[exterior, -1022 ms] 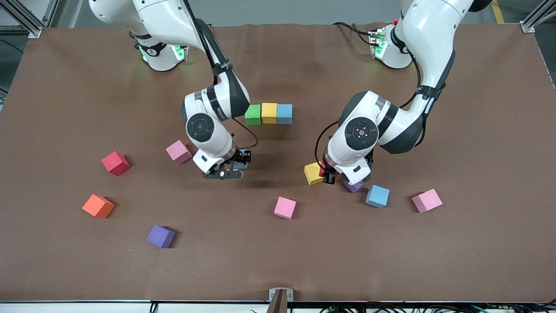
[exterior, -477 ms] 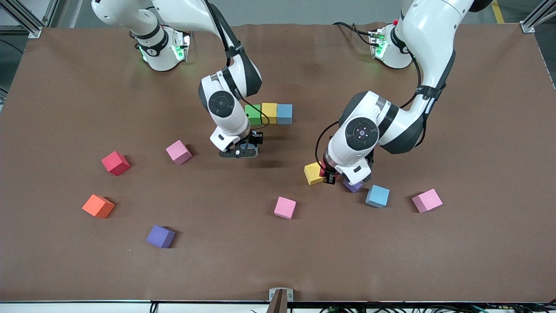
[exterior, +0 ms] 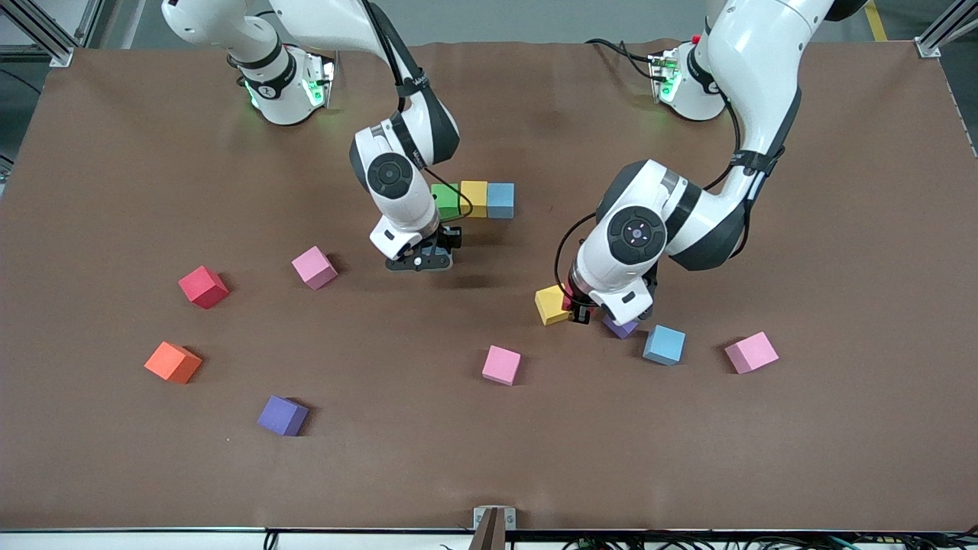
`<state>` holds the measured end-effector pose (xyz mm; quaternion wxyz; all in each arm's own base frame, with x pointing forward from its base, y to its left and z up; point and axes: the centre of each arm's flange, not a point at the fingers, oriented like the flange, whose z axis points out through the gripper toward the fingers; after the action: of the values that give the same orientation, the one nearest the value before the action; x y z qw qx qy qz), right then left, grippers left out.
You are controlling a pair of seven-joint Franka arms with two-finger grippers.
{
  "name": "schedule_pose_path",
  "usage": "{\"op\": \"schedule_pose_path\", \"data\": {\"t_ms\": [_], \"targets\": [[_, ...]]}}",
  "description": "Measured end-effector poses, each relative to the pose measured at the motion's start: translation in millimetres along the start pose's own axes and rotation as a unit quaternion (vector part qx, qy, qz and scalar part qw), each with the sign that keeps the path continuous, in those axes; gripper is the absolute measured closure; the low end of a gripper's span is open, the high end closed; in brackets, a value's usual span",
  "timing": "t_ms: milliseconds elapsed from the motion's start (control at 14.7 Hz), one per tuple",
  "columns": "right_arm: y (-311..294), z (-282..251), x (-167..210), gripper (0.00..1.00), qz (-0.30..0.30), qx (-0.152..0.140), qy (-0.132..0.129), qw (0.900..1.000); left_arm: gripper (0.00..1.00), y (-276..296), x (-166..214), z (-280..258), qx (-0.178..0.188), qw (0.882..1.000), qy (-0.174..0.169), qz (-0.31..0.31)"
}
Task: Arrange 11 blocks into digit 3
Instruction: 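Lower the cyan cube beside the green cube and open the right gripper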
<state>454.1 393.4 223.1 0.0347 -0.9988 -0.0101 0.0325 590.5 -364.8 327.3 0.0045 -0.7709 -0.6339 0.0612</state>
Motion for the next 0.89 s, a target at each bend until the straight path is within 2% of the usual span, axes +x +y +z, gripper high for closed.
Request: {"op": "schedule_pose_path", "data": {"t_ms": [885], "targets": [[-6,12,-18,0.41,-0.012,-0.009,-0.012,1.000,0.40,-1,0,1,0.003,1.000,0.001,0.002]]}}
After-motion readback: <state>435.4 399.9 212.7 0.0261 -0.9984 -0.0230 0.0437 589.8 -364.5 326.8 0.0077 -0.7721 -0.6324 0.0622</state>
